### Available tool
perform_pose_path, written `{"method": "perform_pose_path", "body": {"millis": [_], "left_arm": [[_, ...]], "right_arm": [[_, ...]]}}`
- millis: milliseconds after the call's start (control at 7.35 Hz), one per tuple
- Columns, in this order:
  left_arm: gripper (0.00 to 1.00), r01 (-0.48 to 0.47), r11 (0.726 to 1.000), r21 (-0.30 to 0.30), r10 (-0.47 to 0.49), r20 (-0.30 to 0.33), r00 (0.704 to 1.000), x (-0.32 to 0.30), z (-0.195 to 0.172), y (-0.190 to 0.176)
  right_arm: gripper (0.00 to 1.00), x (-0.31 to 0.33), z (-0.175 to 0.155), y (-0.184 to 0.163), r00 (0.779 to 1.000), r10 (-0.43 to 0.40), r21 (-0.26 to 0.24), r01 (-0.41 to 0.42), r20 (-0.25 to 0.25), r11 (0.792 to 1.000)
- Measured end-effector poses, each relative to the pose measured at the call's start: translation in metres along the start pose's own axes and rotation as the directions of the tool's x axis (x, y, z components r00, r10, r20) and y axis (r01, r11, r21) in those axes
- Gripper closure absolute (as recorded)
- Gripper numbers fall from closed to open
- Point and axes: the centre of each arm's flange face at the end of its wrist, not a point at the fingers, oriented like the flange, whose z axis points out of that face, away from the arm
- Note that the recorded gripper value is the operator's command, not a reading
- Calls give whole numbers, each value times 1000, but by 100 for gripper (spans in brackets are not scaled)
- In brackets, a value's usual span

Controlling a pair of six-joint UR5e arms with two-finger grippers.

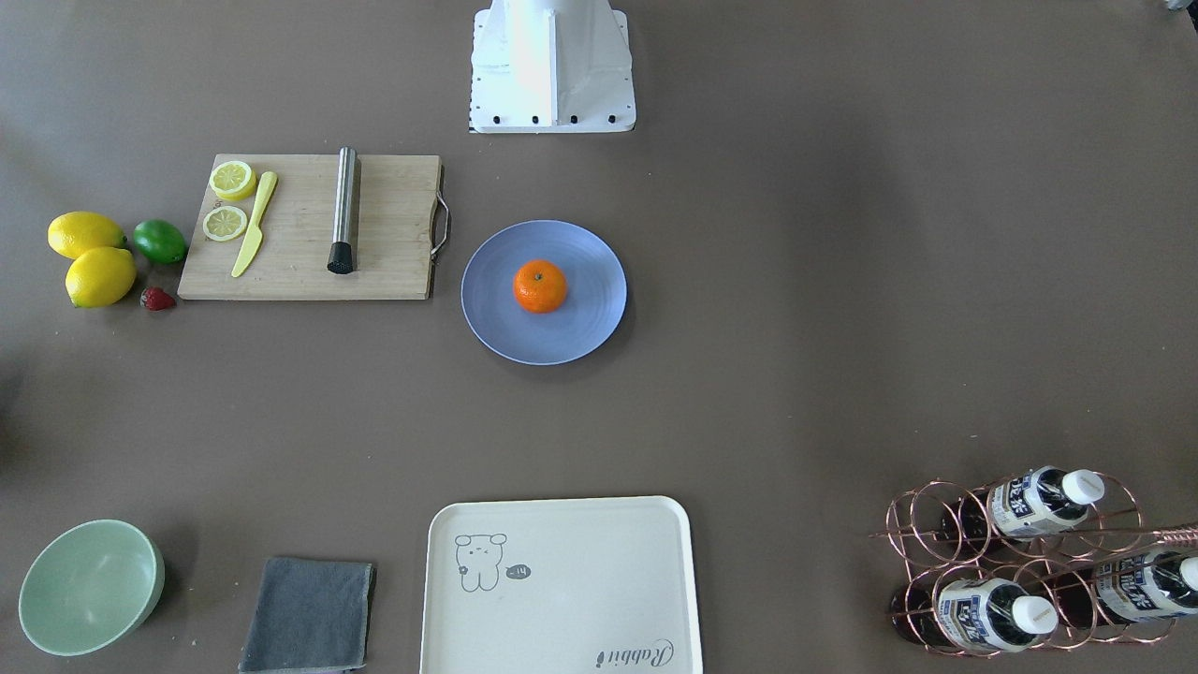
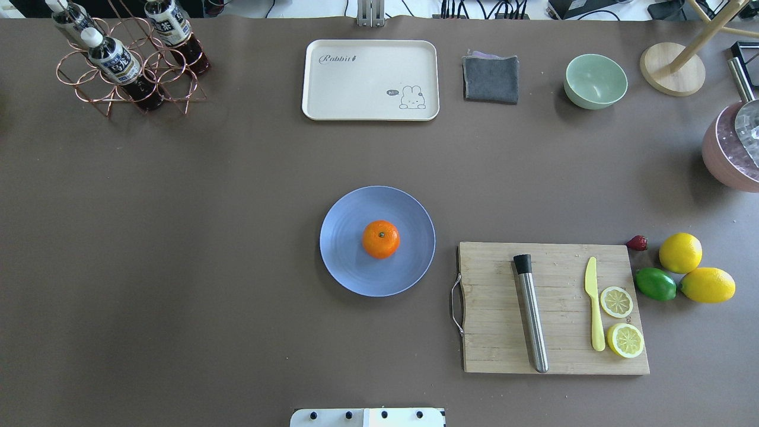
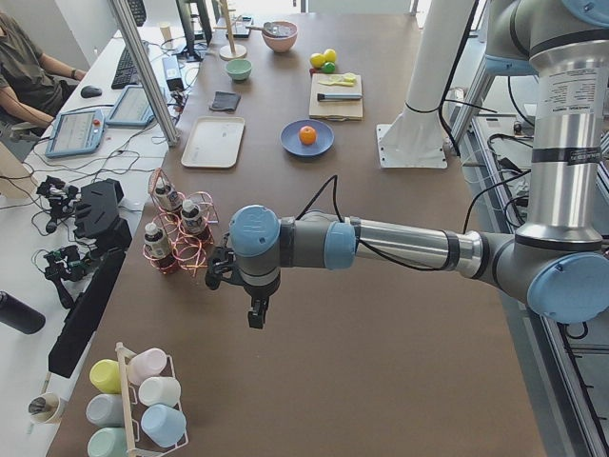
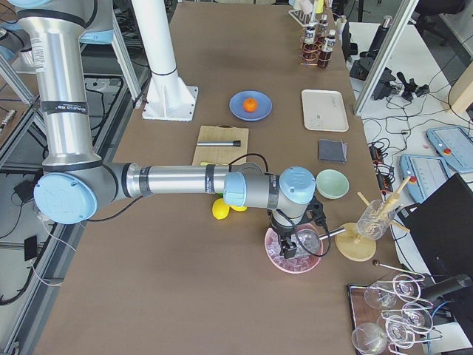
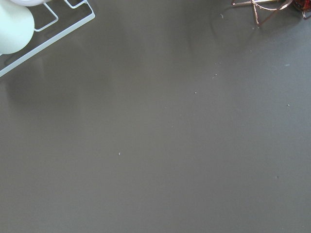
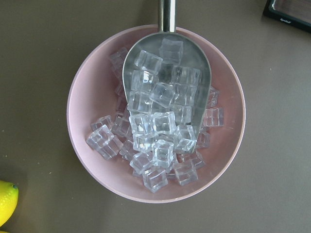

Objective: Pick orange to plate

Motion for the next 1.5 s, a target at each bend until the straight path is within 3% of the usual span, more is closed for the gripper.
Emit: {"method": "perform_pose_path", "body": {"millis": [816,1497], "left_arm": [[3,33,999,-10,-32,77,997,-11,-9,10],[3,51,998,-24,-49,74,996,-15,-3,19]], "right_arm": [[0,3,5,6,1000,21,-13,-22,-8,1000],[0,6,6,7,999,22,-28,-23,-44,999]]}}
